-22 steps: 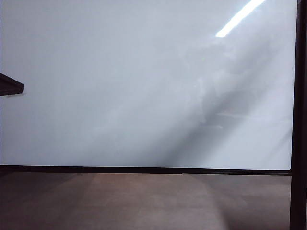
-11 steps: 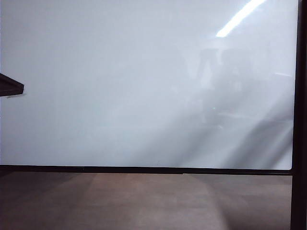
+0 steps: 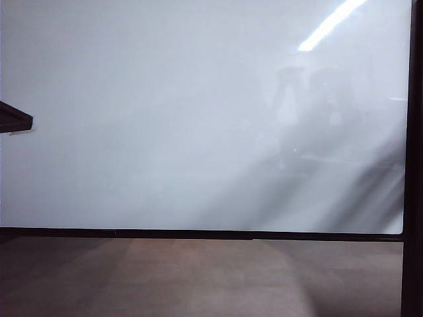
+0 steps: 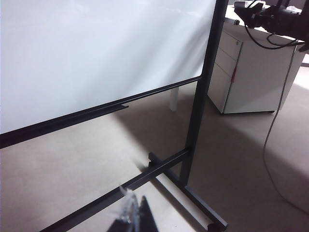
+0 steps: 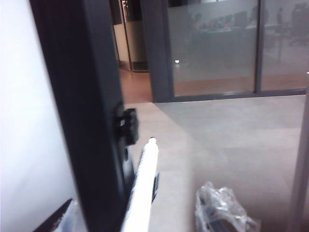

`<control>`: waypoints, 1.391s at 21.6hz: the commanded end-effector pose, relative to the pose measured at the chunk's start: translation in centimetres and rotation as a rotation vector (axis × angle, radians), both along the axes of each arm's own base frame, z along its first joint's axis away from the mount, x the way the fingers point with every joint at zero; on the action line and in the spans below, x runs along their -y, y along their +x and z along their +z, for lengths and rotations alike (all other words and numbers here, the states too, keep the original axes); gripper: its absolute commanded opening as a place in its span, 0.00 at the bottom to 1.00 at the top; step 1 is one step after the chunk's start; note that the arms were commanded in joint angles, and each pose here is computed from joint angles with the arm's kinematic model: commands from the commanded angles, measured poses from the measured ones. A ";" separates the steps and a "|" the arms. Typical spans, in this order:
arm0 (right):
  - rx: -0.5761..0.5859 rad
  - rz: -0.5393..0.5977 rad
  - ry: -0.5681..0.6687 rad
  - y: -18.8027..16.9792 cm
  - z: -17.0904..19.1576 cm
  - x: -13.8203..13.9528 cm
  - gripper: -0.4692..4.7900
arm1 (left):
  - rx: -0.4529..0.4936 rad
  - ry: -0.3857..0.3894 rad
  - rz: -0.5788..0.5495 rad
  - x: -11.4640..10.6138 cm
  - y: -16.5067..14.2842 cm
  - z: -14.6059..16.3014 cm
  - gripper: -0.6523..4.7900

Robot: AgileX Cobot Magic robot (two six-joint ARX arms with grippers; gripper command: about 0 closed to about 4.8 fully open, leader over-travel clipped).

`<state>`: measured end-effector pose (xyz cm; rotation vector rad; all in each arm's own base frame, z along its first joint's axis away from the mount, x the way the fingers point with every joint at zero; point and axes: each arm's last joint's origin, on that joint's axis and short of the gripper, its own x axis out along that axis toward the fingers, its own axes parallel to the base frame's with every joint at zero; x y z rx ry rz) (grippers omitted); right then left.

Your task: Reach to the right to find the marker pen, pick it up, and write the number 17 on the whiteboard.

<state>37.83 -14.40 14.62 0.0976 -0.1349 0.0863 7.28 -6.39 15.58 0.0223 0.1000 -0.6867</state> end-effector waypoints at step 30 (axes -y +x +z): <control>-0.034 0.020 -0.007 2.7 -1.6 -1.2 0.19 | 0.007 -0.004 -0.005 0.0 0.0 0.1 0.11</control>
